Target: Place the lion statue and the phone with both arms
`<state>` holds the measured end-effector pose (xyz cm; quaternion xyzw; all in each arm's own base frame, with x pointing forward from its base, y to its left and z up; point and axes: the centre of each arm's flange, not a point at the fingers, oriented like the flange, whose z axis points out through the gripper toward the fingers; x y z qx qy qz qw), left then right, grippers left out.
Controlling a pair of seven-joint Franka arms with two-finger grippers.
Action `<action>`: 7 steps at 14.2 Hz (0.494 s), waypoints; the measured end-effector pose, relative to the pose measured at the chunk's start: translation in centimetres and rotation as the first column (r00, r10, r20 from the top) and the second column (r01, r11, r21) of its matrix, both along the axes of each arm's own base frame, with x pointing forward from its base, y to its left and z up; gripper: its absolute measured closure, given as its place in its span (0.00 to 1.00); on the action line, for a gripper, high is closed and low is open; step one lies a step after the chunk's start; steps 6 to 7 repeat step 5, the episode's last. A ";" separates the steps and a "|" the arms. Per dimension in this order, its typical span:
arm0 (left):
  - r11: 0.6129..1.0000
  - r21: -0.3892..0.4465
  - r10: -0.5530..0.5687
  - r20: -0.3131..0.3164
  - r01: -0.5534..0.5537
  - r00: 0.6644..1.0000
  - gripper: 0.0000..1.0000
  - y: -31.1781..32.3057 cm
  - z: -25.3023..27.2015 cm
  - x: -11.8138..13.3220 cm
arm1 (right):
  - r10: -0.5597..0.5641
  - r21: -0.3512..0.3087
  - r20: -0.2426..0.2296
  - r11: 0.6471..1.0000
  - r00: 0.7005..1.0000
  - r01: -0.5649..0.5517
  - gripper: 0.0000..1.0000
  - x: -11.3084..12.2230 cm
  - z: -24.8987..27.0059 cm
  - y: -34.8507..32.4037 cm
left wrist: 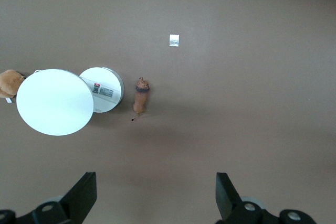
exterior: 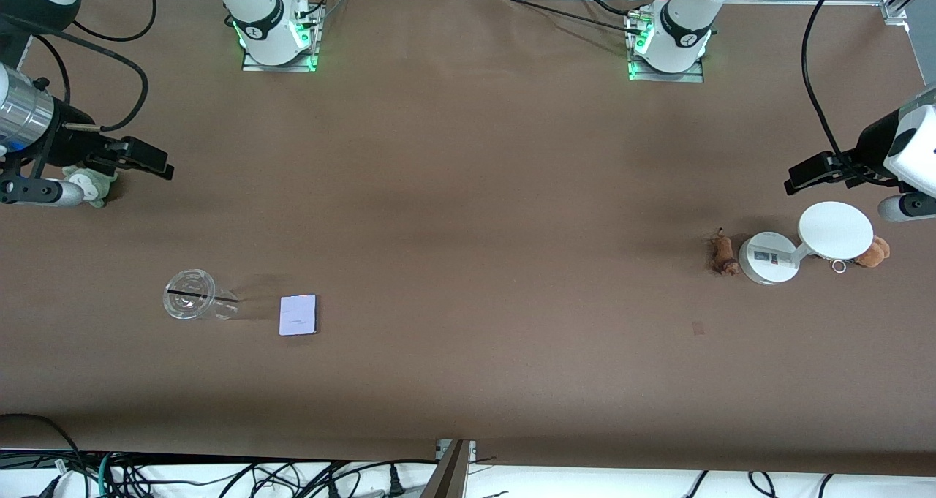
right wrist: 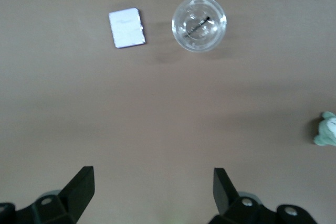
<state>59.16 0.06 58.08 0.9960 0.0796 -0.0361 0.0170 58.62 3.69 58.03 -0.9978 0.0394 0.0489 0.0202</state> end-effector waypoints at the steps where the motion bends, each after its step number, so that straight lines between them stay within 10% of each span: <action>1: 1.000 0.000 0.000 0.000 0.000 1.000 0.00 0.0 0.0 0.0 | 0.003 -0.009 -0.002 1.000 1.000 -0.003 0.00 0.0 0.0 0.0; 7: 1.000 0.000 -0.001 -0.004 0.001 1.000 0.00 0.0 -0.2 0.1 | 0.009 -0.012 -0.005 1.000 1.000 -0.009 0.00 -0.1 -0.1 0.2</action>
